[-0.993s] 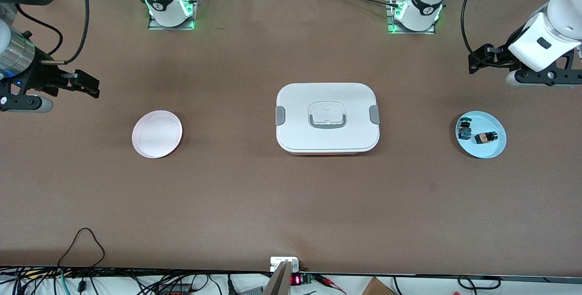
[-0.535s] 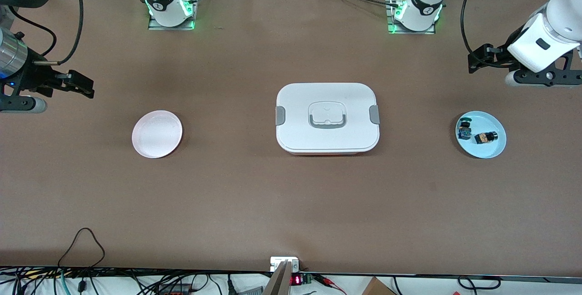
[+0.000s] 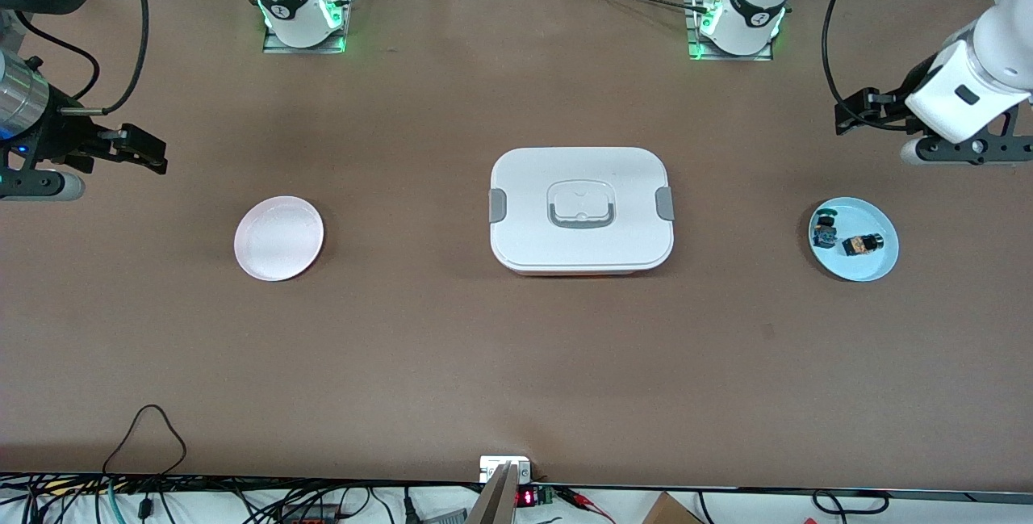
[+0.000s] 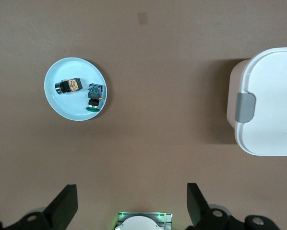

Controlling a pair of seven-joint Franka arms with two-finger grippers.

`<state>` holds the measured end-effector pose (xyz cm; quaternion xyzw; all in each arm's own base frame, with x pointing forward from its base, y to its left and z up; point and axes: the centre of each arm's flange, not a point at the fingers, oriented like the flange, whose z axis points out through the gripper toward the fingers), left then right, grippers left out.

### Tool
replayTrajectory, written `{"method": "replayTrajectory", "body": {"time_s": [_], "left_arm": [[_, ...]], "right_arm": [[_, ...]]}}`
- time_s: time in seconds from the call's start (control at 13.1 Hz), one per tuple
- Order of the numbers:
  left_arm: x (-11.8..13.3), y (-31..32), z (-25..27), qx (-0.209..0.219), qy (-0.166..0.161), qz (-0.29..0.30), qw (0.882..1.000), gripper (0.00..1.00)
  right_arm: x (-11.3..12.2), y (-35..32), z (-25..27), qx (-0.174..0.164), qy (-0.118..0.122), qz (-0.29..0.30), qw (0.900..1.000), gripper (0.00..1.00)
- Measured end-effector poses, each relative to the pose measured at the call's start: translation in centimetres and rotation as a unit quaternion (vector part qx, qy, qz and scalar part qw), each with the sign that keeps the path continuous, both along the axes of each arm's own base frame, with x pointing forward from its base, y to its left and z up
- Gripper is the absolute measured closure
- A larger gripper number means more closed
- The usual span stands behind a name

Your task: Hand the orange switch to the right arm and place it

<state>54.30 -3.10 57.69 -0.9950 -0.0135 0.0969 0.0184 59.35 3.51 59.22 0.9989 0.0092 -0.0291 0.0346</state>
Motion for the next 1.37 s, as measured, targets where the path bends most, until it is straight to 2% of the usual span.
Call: {"method": "replayTrajectory", "body": {"time_s": [0.15,0.46,0.61,0.76,0.92,1.15,1.37], "left_arm": [[0.7,1.6,-1.6,0.001,0.019,0.014,1.0,0.0],[2.3,5.9,-8.7,0.019,0.104,0.046,0.993,0.0],[3.6,9.0,-12.7,0.024,0.121,0.067,0.99,0.0],[5.0,12.5,-16.8,0.02,0.109,0.091,0.99,0.0],[5.6,15.2,-20.6,0.018,0.079,0.109,0.991,0.0],[5.1,17.8,-25.1,0.031,0.028,0.115,0.993,0.0],[3.8,19.5,-28.0,0.033,-0.003,0.123,0.992,0.0]], "right_arm": [[0.0,0.0,0.0,0.0,0.0,0.0,1.0,0.0],[0.0,0.0,0.0,0.0,0.0,0.0,1.0,0.0],[0.0,0.0,0.0,0.0,0.0,0.0,1.0,0.0],[0.0,-0.1,0.0,0.0,0.0,0.0,1.0,0.0],[0.0,-0.1,0.0,0.0,0.0,0.0,1.0,0.0],[0.0,-0.1,0.0,-0.001,0.0,0.0,1.0,0.0],[0.0,-0.1,0.0,-0.001,0.0,0.0,1.0,0.0]]}}
